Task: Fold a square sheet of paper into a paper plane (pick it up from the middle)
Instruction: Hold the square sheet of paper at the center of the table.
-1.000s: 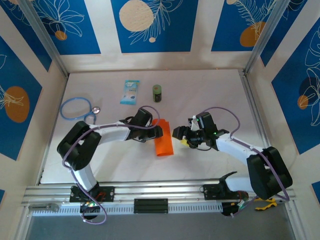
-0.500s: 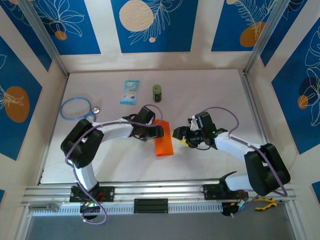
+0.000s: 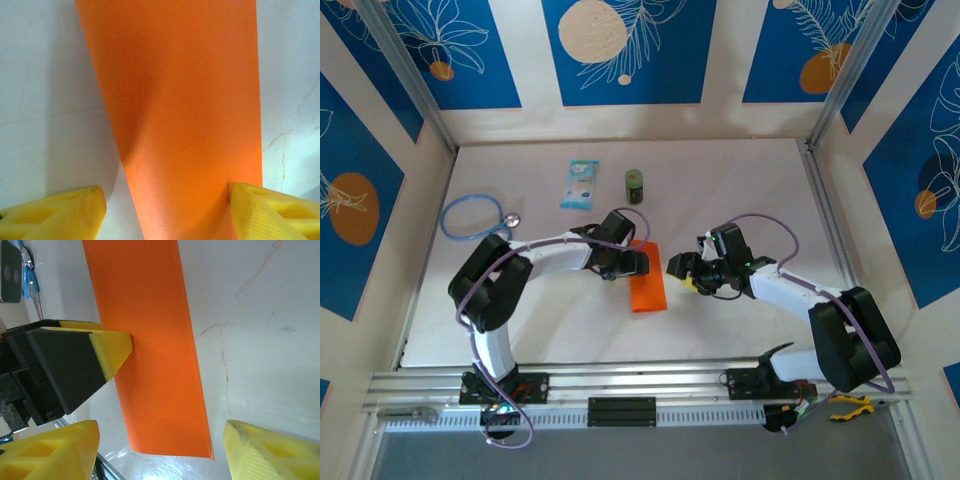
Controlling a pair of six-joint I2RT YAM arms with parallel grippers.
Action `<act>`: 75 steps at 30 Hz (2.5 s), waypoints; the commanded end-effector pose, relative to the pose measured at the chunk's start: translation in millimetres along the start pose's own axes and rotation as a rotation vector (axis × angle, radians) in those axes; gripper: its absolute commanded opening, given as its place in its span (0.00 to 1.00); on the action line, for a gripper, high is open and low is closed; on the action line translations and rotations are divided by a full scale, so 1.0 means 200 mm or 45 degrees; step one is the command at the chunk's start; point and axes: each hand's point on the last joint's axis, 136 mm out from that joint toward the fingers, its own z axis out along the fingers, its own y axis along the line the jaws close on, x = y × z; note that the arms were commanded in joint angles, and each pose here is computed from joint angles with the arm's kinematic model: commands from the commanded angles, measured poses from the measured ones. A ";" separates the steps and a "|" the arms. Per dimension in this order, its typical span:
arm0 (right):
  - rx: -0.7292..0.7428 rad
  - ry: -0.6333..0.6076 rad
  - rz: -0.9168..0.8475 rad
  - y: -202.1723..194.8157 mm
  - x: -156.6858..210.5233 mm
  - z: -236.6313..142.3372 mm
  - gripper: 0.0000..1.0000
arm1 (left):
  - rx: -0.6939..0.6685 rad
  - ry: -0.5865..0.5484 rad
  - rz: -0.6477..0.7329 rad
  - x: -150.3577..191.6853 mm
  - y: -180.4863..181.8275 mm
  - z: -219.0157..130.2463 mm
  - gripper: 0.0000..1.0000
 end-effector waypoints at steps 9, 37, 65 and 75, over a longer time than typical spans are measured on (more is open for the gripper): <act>0.010 -0.027 0.031 -0.02 -0.02 -0.04 0.66 | -0.126 0.119 0.048 0.11 0.10 0.15 0.72; 0.004 -0.022 0.033 -0.02 -0.01 -0.04 0.65 | -0.224 0.201 0.045 0.17 0.18 0.23 0.72; 0.076 0.048 0.053 -0.03 -0.04 0.08 0.18 | -0.192 0.221 0.086 0.20 0.16 0.26 0.72; 0.062 0.063 0.045 -0.02 -0.04 0.08 0.18 | -0.200 0.217 0.064 0.19 0.17 0.27 0.72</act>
